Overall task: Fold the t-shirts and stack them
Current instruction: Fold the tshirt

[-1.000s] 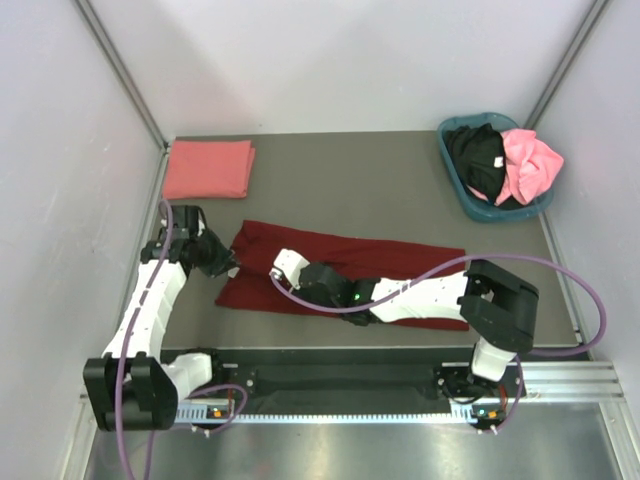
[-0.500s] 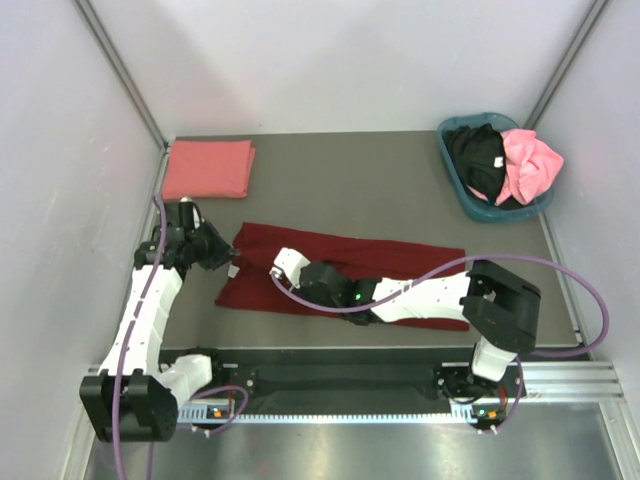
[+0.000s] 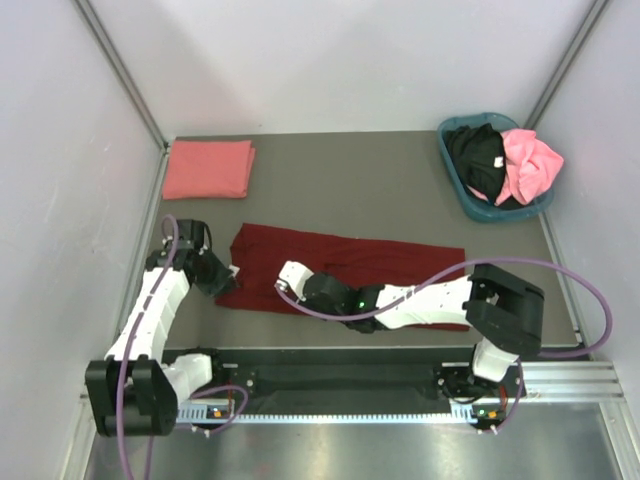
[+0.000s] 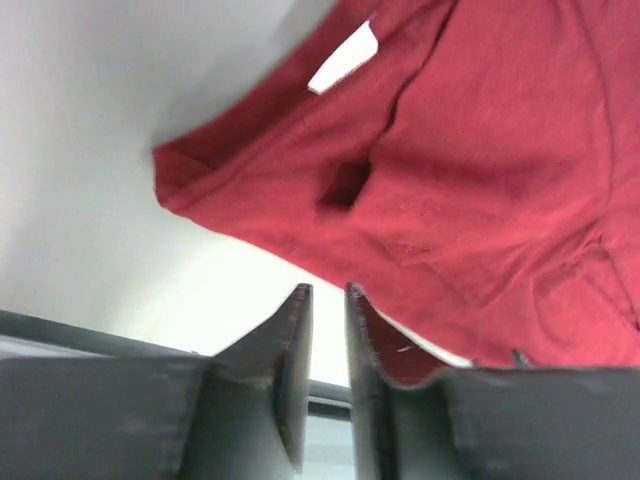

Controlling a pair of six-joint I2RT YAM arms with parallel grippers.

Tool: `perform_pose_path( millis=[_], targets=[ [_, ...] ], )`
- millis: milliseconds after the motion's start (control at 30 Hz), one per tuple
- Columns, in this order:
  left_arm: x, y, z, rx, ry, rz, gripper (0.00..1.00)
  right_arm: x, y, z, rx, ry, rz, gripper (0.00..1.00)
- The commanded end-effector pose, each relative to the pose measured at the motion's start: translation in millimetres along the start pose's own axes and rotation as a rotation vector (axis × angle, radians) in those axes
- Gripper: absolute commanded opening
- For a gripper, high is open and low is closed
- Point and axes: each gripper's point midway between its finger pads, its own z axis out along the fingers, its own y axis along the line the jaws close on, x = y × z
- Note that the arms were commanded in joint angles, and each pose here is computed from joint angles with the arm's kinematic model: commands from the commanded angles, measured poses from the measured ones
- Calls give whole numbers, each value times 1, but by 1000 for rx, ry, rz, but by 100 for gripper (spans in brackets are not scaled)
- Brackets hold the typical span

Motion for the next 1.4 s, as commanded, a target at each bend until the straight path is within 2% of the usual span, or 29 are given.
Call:
perform_pose_path(
  millis=[0,67,200,233,300,333,400,533,633,733,800,933,1067,1200,1300,1333,1367],
  targets=[
    [-40,-23,-17,21,-128,-21,28,-28,2,-23,-31,-92,69,37],
    [-60,-40,-23,49,-166,-13,31,-34,-1,-32,-27,-110,118,39],
    [-77,-83,-14,185,-134,28,32,-46,-29,-53,-19,-139,258,38],
    [-80,-98,-4,245,-109,36,33,-36,-49,-52,10,-113,308,35],
    [-80,-105,20,261,-61,26,33,-32,-69,-59,27,-113,417,32],
    [-84,-111,27,283,-57,25,32,-19,-94,-58,77,-92,477,29],
    [-84,-112,50,267,-21,12,32,3,-117,-61,133,-34,570,28],
    [-90,-108,85,229,-8,-19,31,76,-182,-70,363,139,788,25],
    [-89,-100,110,182,18,-48,31,132,-208,-80,481,251,983,23],
    [-93,-89,126,96,18,-71,30,169,-228,-88,567,315,1067,21],
    [-92,-63,138,-44,20,-89,29,185,-238,-92,634,347,1076,21],
    [-102,-37,141,-196,-40,-115,29,212,-255,-96,717,406,1100,17],
    [-107,-25,136,-253,-75,-148,29,234,-260,-99,761,451,1141,17],
    [-121,-43,120,-188,-99,-141,29,230,-264,-95,741,448,1132,20],
    [-127,-90,108,29,-61,-27,31,215,-267,-94,702,392,1134,21],
    [-133,-104,104,87,-61,14,43,212,-268,-94,693,373,1139,22],
    [-131,-116,102,145,-31,93,45,207,-266,-93,673,355,1144,22]
  ],
)
